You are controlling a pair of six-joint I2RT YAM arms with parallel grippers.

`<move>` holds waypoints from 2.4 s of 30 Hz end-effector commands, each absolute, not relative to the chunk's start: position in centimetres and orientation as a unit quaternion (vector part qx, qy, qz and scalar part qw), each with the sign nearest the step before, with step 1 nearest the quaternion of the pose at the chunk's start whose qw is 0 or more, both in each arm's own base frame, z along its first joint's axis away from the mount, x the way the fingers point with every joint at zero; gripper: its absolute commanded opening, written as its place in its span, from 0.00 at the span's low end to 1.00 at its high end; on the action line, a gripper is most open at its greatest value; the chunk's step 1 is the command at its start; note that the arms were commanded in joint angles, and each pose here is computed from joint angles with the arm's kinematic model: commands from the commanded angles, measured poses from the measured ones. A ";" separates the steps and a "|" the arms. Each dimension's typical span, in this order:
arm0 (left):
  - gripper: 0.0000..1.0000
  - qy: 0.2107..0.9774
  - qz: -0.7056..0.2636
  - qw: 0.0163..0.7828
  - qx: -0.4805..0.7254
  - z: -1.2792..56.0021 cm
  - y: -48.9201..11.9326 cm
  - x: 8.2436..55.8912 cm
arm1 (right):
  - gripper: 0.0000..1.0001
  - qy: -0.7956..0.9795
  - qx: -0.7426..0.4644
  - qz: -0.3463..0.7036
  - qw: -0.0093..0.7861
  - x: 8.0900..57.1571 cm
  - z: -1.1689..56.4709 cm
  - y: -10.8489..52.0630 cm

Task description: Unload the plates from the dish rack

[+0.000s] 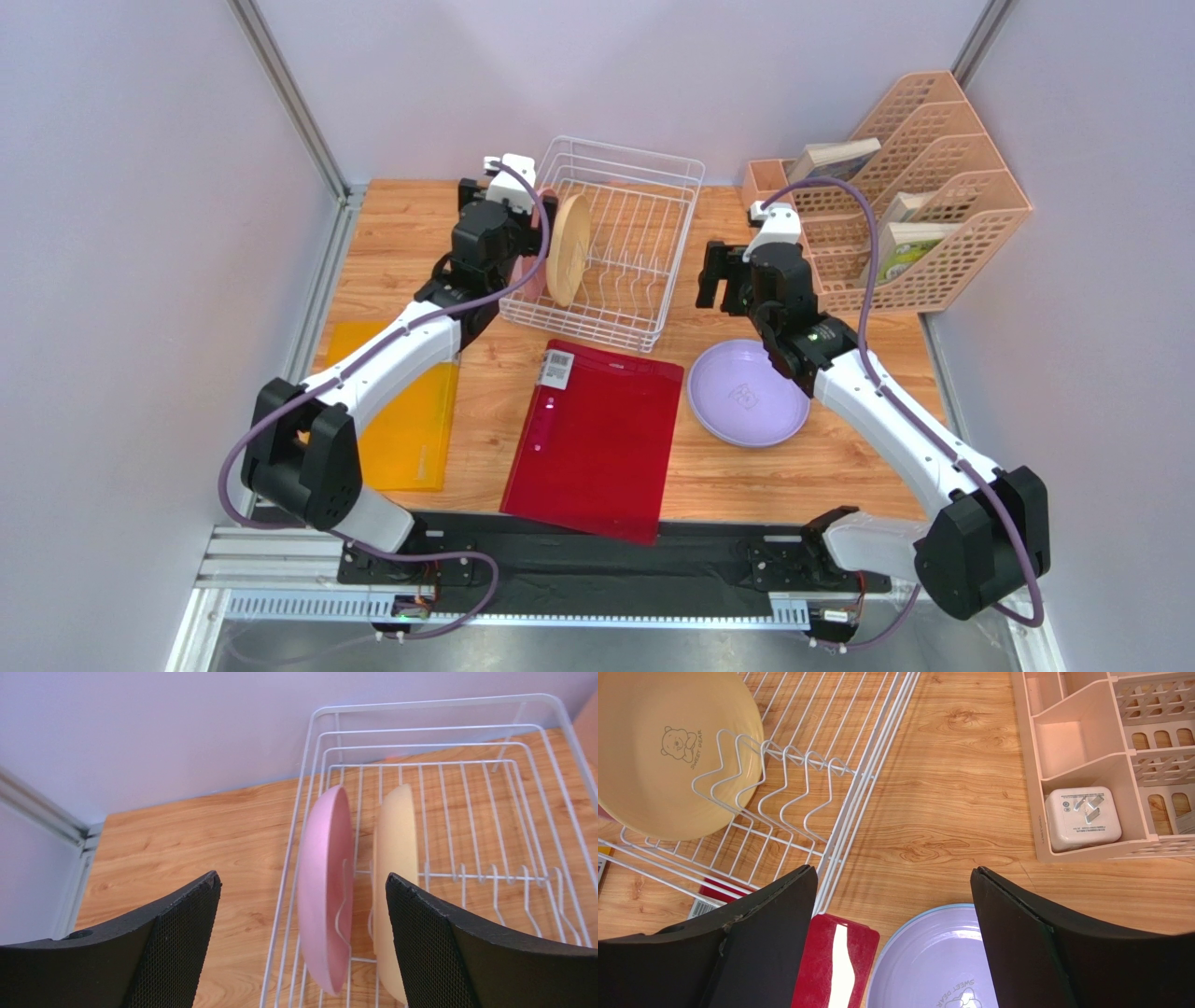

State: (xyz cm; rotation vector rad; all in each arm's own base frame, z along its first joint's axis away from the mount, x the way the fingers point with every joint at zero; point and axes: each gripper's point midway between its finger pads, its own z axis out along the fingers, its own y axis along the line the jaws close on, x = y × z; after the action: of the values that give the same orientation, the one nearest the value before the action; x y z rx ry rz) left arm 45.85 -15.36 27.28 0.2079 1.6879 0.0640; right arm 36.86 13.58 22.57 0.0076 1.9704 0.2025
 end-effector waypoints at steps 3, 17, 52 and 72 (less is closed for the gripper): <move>0.91 0.708 -0.067 0.687 0.150 29.9 -19.5 45.4 | 0.86 0.819 0.017 0.095 0.566 37.4 23.8 13.8; 0.90 0.738 -0.096 0.632 0.215 26.2 -22.8 46.5 | 0.86 0.830 0.018 0.090 0.550 37.7 22.5 14.0; 0.00 0.722 0.125 0.664 0.146 24.2 -22.0 48.1 | 0.86 0.841 0.040 0.071 0.534 37.5 21.5 13.1; 0.00 0.668 0.163 0.720 0.093 35.0 -20.0 47.8 | 0.86 0.839 0.043 0.078 0.537 36.8 22.3 12.9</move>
State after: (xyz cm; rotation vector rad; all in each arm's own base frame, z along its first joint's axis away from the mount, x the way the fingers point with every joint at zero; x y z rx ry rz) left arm 47.84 -20.26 23.44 0.4410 1.7090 0.4499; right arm 36.66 13.00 20.12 0.0699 2.0508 0.1623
